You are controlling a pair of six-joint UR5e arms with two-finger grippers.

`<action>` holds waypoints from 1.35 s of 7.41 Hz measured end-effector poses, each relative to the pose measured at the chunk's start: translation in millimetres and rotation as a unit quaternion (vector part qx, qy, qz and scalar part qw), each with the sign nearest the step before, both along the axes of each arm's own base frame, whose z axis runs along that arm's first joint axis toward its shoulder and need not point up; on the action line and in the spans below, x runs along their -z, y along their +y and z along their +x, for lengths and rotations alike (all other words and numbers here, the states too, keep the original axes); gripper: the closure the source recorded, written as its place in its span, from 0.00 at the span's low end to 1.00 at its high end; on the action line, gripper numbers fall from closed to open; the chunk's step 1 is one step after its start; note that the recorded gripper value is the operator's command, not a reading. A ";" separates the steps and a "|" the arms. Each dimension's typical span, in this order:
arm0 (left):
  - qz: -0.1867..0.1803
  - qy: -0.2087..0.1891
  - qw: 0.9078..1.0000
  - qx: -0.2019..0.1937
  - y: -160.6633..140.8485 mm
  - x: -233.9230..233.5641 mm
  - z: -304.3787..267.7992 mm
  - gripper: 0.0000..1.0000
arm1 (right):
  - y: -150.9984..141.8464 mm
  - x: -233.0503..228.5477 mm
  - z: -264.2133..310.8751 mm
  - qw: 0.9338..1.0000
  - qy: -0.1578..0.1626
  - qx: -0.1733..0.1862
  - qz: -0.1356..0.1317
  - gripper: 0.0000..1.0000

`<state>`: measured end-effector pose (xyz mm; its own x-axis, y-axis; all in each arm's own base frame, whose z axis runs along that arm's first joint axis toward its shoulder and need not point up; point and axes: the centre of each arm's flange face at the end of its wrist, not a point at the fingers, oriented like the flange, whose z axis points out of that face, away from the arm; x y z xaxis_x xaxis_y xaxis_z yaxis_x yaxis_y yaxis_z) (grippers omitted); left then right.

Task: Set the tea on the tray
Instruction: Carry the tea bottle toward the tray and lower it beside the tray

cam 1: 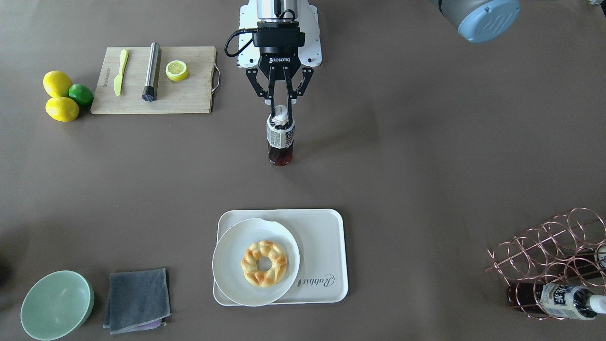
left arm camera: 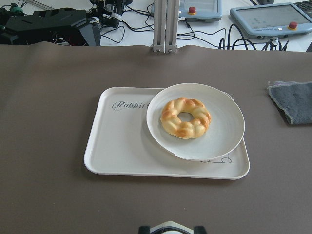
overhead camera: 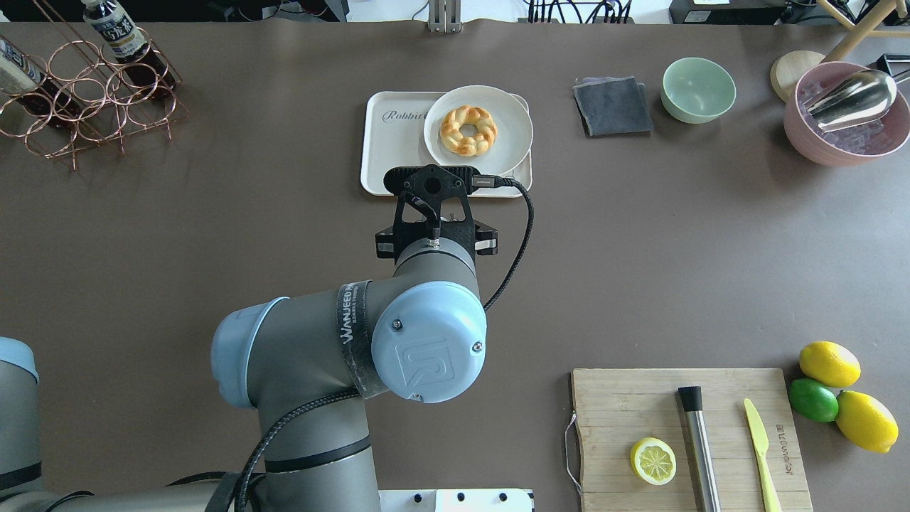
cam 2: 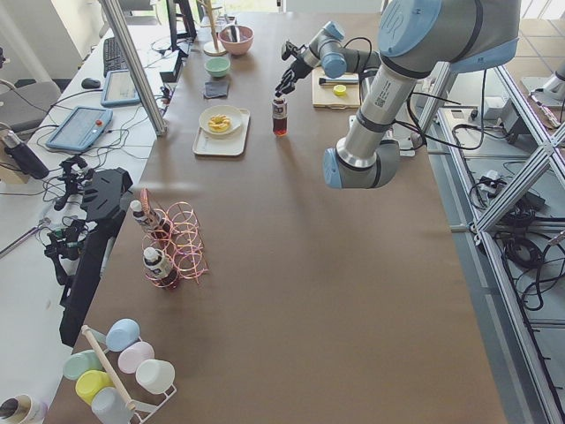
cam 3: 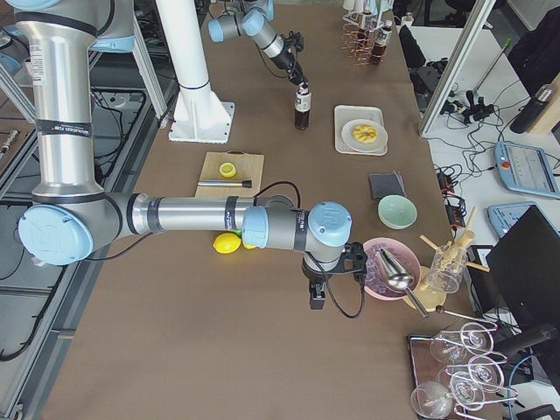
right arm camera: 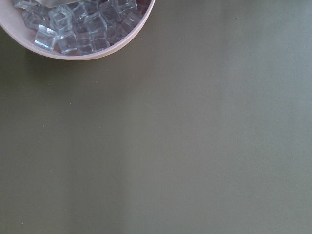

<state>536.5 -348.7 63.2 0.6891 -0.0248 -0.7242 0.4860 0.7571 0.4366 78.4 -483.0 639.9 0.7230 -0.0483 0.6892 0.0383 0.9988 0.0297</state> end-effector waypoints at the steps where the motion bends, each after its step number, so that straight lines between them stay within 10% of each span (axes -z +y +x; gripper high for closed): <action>1: 0.000 -0.001 1.000 -0.001 1.0 -1.6 0.8 0.04 | 0.6 -0.5 0.6 1.000 0.000 -0.001 -0.001 0.00; 10: 0.001 0.046 0.999 -0.020 -7.2 18.6 -58.9 0.02 | -0.8 1.6 1.6 1.000 0.000 -0.003 0.001 0.00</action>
